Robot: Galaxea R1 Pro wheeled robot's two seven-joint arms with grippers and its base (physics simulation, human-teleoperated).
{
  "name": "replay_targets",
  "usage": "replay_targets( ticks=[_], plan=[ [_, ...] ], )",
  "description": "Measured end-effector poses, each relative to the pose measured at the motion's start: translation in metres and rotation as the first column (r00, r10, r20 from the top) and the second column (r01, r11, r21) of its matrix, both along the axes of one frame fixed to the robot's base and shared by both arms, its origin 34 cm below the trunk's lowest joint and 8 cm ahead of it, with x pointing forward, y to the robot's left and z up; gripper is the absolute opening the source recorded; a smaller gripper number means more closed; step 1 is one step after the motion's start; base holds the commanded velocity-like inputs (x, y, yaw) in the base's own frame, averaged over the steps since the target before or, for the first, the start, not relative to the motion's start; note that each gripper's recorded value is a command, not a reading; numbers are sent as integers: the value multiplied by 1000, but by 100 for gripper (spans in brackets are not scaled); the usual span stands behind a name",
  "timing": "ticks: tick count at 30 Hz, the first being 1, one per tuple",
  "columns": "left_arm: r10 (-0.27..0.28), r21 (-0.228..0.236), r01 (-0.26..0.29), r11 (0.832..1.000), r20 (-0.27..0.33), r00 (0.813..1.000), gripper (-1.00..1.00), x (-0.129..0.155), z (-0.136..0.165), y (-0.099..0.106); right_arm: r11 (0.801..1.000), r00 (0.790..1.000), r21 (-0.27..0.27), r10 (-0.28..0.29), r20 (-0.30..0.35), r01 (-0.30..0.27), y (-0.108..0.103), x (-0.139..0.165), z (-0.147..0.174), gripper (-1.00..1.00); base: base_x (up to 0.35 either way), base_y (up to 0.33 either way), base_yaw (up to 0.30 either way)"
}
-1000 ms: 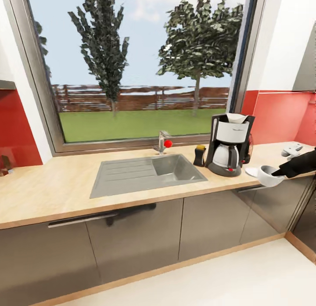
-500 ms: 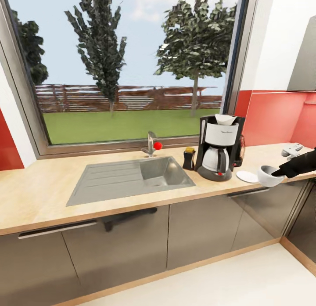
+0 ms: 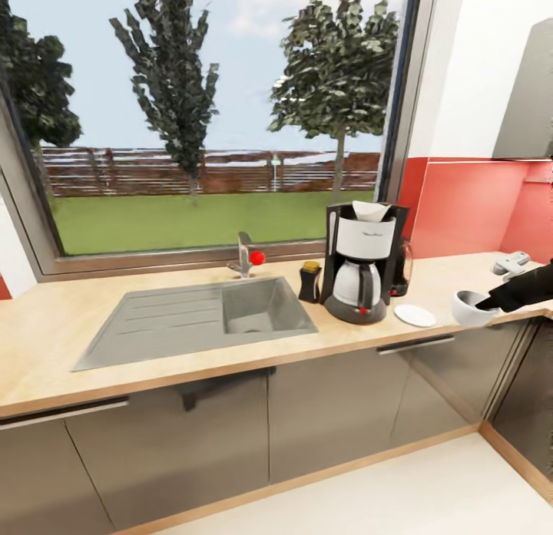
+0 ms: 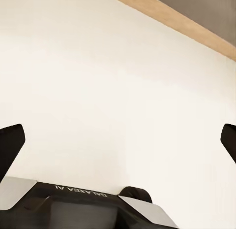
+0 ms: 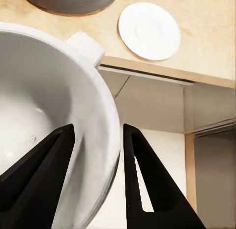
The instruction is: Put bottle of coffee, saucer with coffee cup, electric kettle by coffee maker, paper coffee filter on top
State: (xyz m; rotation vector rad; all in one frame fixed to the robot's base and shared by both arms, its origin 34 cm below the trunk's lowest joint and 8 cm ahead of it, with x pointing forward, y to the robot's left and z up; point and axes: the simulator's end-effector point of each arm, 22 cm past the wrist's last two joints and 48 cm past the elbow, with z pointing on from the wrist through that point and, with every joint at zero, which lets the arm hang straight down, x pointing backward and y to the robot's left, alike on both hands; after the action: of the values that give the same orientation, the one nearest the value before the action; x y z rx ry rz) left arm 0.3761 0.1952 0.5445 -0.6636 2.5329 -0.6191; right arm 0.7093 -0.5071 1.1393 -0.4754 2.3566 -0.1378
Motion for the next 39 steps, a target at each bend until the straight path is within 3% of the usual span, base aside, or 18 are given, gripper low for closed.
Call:
replay_targets(
  ticks=[19,28,39],
  plan=[
    [0,0,0,1000,0,1000,100,0,0,0,1000,1000,17,-15,-18,15,-4,0,-8,-100,34,-296,0],
    [2,1,-2,1000,-1,1000,100,0,0,1,1000,1000,18,-14,-18,15,-4,0,-8,-100,68,-99,0],
    [3,1,-3,1000,-1,1000,100,0,0,2,1000,1000,18,-12,-19,13,-2,0,-9,-100,95,-160,148]
  ],
)
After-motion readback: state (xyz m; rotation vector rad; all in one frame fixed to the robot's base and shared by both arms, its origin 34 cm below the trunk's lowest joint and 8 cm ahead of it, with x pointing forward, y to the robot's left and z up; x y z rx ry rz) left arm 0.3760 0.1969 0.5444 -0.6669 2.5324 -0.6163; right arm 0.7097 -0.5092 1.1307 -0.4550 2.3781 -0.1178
